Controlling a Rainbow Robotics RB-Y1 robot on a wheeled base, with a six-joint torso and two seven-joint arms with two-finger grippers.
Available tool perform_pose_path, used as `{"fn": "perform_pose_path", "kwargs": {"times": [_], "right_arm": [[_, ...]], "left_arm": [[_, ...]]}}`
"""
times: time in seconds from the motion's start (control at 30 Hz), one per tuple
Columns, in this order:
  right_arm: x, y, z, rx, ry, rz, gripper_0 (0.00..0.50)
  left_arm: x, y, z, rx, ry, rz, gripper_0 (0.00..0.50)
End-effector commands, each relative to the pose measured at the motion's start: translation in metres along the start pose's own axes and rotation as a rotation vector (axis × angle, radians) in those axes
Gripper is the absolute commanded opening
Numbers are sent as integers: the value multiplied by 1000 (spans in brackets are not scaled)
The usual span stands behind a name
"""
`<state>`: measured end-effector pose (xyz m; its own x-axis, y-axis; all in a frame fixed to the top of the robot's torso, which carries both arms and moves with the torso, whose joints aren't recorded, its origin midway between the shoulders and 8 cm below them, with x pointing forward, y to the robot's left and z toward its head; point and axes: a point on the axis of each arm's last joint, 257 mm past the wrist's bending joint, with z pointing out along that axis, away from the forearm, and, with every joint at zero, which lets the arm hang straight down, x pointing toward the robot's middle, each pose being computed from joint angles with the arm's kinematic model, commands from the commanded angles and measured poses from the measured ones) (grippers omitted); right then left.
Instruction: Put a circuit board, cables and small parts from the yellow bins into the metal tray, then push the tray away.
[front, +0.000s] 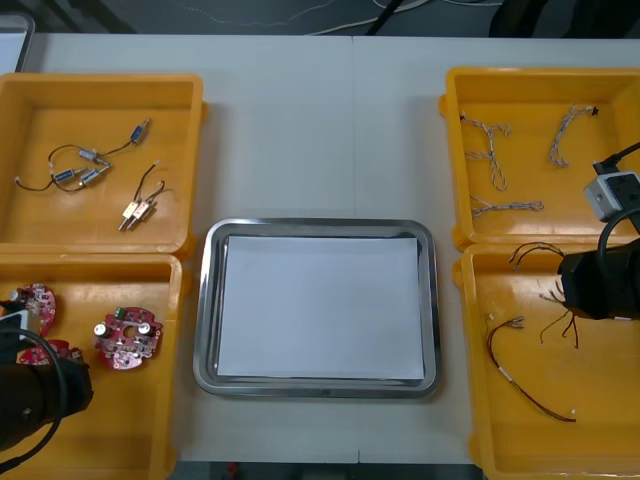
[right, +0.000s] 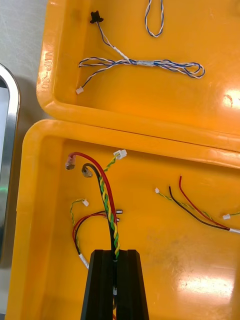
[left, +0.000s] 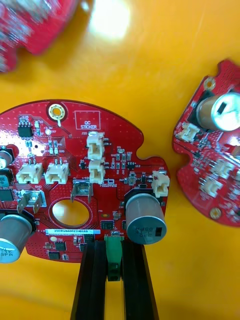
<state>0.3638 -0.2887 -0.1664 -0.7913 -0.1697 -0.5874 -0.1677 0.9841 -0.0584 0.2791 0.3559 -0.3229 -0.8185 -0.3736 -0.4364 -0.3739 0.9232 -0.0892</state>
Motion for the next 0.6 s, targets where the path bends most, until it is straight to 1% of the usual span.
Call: {"fn": "perform_pose_path", "kwargs": {"times": [0.03, 0.1, 0.2, 0.3, 0.4, 0.53, 0.6], "right_arm": [[-8, 3, -3, 3, -18, 6, 0], [-8, 3, -3, 3, -18, 6, 0], [-8, 3, -3, 3, -18, 6, 0], [-8, 3, -3, 3, -18, 6, 0], [-8, 3, -3, 3, -18, 6, 0], [-8, 3, -3, 3, -18, 6, 0], [-8, 3, -3, 3, -18, 6, 0]], "left_arm": [[-35, 13, -36, -34, -82, 80, 0], [-39, 14, -44, -20, -84, 85, 0], [-45, 14, -55, -10, -90, 91, 0], [-52, 15, -68, -26, -96, 102, 0], [-57, 13, -77, -33, -95, 107, 0], [-64, 4, -86, -29, -81, 120, 0], [-67, -2, -89, -20, -73, 127, 0]]}}
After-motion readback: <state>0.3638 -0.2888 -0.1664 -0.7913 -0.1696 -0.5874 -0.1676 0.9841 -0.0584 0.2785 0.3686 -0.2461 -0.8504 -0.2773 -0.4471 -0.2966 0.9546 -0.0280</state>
